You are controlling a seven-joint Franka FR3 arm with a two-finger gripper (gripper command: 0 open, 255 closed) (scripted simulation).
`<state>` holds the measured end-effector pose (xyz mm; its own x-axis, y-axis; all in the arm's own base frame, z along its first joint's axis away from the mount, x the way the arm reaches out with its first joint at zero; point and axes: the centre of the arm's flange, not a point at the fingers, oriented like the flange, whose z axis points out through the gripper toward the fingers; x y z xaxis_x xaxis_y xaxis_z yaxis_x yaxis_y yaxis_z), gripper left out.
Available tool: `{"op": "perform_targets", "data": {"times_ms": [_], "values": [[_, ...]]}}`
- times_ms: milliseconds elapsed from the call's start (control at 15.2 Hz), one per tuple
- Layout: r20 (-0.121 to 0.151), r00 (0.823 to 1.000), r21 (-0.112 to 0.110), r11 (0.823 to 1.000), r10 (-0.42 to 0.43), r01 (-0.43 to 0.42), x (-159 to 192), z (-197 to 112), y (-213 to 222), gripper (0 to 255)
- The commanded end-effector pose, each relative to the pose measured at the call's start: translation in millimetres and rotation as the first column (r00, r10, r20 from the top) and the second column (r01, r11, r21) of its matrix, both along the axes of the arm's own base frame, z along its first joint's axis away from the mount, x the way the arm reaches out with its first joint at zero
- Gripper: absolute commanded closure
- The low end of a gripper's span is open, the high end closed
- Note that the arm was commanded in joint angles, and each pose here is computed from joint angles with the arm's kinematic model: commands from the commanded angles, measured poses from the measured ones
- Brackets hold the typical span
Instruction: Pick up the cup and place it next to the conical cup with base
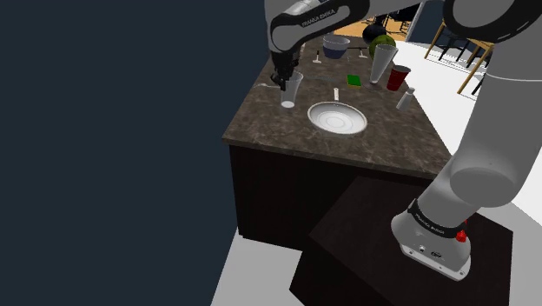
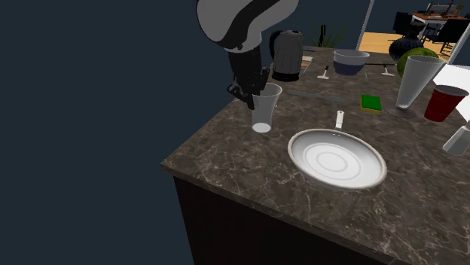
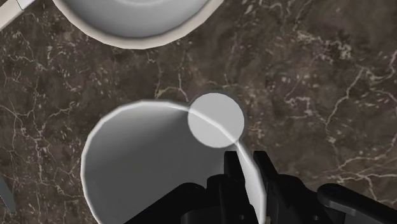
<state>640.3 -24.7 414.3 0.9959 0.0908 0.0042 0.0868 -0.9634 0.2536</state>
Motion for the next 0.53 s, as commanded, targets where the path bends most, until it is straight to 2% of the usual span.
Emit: {"op": "perform_targets", "data": {"times_ms": [0, 462], "values": [[0.000, 1.000, 0.000, 1.000, 0.000, 0.000, -0.9, 10.5, 0.6, 255], [0.000, 1.000, 0.000, 1.000, 0.000, 0.000, -0.9, 47.5, 0.6, 255]]}}
